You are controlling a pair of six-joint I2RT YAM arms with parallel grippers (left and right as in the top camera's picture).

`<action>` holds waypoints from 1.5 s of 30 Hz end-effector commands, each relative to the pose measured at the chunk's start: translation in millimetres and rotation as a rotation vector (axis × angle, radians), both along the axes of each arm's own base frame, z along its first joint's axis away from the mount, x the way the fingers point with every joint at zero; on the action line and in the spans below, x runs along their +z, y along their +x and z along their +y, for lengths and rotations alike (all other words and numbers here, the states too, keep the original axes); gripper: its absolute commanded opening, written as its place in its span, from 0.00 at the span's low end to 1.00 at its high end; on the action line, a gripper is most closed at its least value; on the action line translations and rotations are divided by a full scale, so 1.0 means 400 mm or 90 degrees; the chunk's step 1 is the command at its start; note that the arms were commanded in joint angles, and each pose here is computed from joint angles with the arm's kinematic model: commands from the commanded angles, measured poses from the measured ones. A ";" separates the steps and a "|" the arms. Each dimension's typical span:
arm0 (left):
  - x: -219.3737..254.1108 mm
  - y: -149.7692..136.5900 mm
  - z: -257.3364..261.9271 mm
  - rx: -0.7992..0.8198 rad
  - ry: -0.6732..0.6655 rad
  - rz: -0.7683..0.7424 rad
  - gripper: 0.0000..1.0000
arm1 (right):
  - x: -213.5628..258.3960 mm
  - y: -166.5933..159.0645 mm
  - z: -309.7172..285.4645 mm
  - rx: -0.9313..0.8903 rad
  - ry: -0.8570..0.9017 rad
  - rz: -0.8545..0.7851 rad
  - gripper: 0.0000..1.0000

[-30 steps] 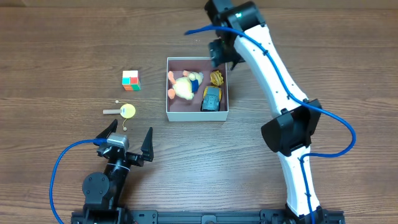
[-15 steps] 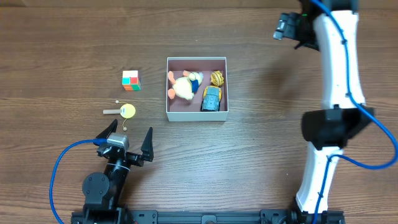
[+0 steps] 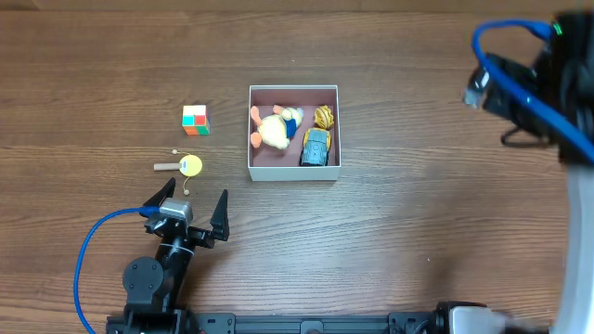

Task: Pack container
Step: 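Withdraw the right arm to the right side of the table, then move the left gripper over the Rubik's cube and lower toward it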

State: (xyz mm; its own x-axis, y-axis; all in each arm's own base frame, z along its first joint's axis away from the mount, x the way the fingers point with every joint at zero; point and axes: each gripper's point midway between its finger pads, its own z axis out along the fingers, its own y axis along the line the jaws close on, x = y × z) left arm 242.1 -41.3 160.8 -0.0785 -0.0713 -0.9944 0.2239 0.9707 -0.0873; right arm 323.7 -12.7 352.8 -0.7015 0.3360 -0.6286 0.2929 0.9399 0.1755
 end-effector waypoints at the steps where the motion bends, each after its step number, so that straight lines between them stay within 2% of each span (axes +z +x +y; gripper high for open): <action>1: 0.001 0.000 0.002 0.001 0.005 -0.005 1.00 | -0.074 -0.019 0.000 0.041 -0.037 -0.006 1.00; 7: 0.001 0.000 0.002 0.001 0.004 -0.005 1.00 | -0.193 0.031 0.096 0.201 0.015 -0.015 1.00; 13: 0.001 0.000 0.002 0.001 0.004 -0.005 1.00 | -0.232 0.077 0.117 0.231 0.054 -0.045 1.00; 28: 0.001 0.000 0.002 0.001 0.004 -0.005 1.00 | -0.352 0.093 0.083 0.204 0.053 -0.035 1.00; 40: 0.003 0.000 0.002 0.001 0.004 -0.007 1.00 | -0.377 0.084 -0.036 0.087 -0.077 0.006 1.00; 45: 0.007 -0.009 -0.032 -0.049 -0.033 -0.001 1.00 | -0.389 0.094 -0.067 0.058 -0.110 0.017 1.00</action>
